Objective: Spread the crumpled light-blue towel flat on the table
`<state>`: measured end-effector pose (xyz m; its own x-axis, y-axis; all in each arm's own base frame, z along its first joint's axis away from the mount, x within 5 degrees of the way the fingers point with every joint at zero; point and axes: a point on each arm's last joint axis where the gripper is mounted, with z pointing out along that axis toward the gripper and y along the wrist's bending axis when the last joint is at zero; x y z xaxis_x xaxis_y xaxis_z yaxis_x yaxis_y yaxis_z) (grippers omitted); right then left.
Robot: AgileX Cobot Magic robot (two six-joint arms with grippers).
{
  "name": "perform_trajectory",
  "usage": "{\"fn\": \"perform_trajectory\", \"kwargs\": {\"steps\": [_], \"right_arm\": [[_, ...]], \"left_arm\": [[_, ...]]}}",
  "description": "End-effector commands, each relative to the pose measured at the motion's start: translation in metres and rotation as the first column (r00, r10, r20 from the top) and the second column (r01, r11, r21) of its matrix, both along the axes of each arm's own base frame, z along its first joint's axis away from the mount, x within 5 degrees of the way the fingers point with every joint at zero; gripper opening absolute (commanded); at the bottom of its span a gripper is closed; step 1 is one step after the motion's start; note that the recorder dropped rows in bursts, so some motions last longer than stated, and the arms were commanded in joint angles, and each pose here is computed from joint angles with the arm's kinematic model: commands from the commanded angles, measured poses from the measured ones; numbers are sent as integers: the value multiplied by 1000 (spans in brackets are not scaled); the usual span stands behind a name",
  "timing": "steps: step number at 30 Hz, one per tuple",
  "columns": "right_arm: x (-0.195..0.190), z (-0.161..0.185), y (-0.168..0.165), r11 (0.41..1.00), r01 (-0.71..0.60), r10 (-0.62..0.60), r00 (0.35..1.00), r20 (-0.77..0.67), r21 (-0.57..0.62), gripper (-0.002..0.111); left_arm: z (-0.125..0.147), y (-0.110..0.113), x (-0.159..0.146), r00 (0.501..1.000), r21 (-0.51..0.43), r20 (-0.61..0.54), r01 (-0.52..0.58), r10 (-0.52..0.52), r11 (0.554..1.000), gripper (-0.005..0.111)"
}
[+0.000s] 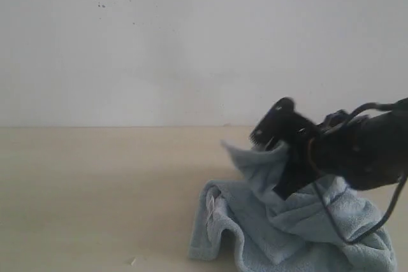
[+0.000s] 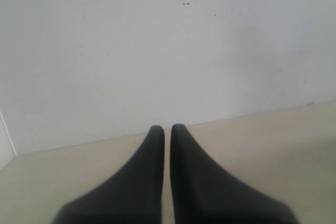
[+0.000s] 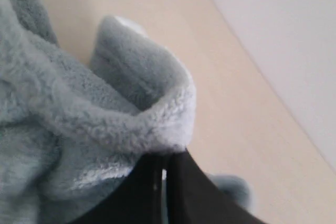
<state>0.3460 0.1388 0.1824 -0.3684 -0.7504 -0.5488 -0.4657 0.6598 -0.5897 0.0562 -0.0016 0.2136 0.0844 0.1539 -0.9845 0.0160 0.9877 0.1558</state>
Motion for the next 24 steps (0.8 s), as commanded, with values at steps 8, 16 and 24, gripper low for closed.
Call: {"fn": "perform_trajectory", "kwargs": {"steps": [8,16,24], "right_arm": [[18,27,-183,847,508,-516,856,15,154,0],[10,35,-192,743,630,-647,763,-3,226,47],[2,50,-145,789,331,-346,935,-71,518,34]], "left_arm": [[-2,0,0,1000,-8,-9,-2,2,1000,4],[-2,0,0,1000,-8,-9,-2,2,1000,4],[-2,0,0,1000,-8,-9,-2,2,1000,4]]}}
